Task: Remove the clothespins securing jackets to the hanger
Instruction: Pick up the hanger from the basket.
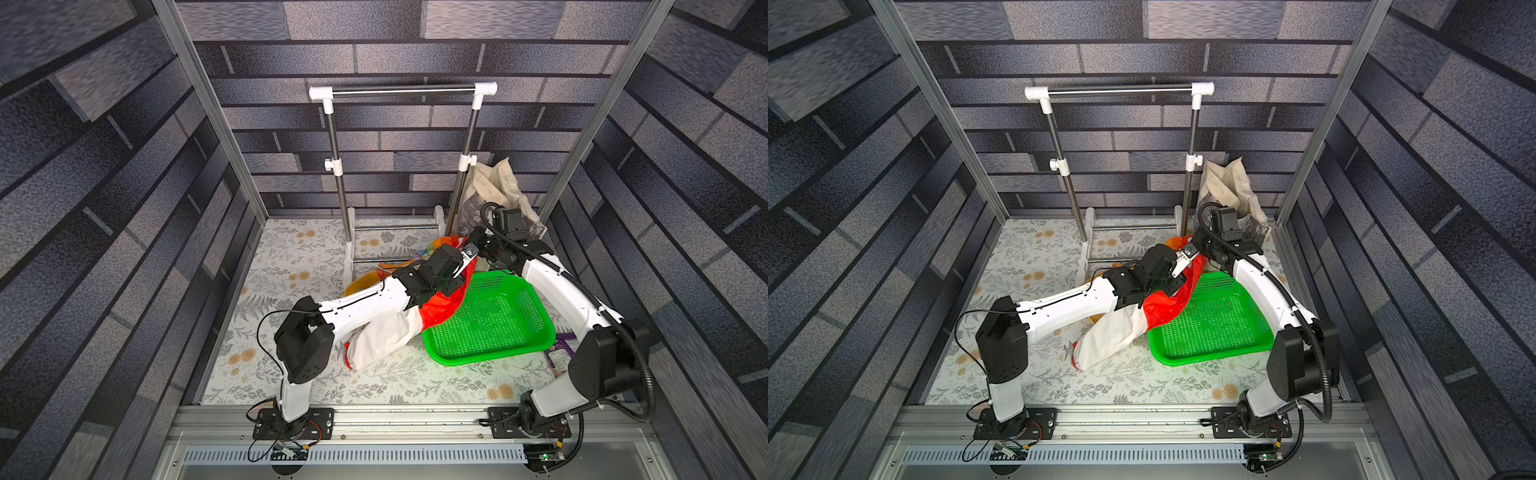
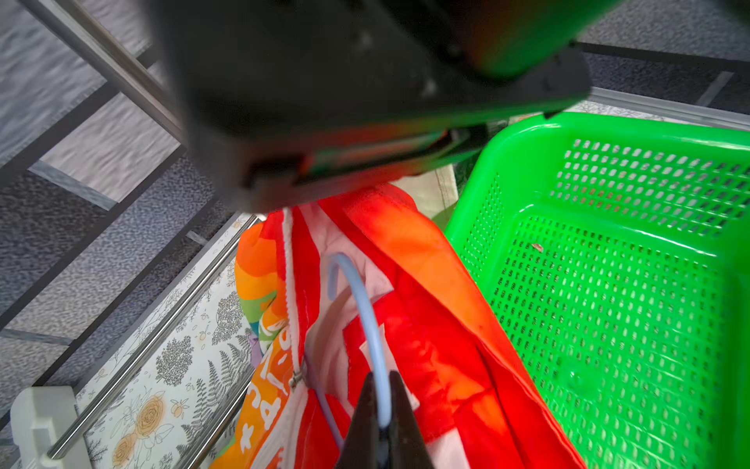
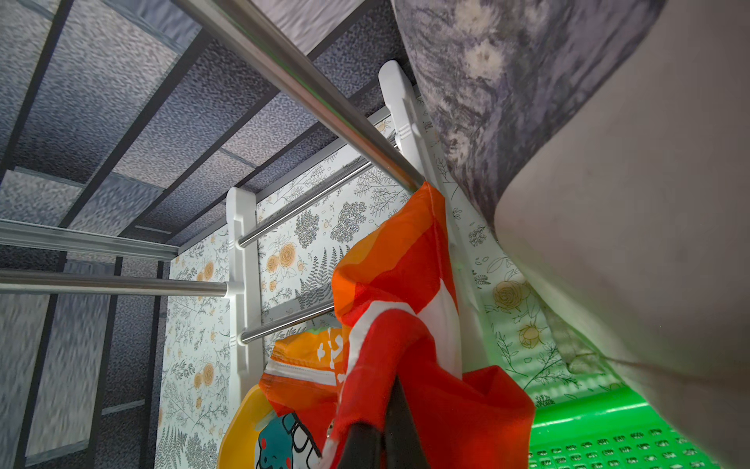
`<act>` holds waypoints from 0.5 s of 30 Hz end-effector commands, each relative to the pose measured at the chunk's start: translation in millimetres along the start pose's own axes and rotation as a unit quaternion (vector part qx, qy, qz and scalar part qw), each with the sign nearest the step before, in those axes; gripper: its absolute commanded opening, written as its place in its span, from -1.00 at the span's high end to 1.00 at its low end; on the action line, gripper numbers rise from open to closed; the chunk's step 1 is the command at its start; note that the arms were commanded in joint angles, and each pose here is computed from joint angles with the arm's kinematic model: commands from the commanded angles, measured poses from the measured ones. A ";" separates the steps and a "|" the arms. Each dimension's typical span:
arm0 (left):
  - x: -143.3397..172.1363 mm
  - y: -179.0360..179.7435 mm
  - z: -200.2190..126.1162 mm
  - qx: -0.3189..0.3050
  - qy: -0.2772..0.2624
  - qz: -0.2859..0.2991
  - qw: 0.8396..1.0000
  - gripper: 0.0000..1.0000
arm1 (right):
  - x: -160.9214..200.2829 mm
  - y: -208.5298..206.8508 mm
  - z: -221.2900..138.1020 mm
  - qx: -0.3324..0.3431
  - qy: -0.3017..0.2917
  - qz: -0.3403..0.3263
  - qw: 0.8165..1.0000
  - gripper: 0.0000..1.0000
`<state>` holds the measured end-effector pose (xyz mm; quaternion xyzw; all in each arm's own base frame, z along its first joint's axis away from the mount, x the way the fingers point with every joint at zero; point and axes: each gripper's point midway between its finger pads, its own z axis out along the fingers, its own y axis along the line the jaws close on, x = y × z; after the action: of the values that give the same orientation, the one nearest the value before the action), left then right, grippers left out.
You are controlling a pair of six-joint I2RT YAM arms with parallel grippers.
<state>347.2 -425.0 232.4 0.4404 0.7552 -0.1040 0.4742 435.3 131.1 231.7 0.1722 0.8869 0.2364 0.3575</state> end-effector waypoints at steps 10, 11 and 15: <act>-101.0 30.1 -174.1 0.121 -0.117 -0.018 0.985 1.00 | -64.3 50.8 -24.3 -0.075 -0.078 0.030 0.994 1.00; -108.7 29.5 -183.3 0.134 -0.126 -0.017 0.983 1.00 | -69.8 54.8 -28.8 -0.079 -0.088 0.028 0.993 1.00; -125.9 24.8 -215.7 0.207 -0.133 -0.019 0.969 1.00 | -89.7 71.5 -45.0 -0.098 -0.119 0.013 0.988 1.00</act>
<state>283.4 -361.5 444.9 0.4555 0.6745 -0.2688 0.5151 466.4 140.0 309.6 0.1758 0.8381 0.2928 0.4253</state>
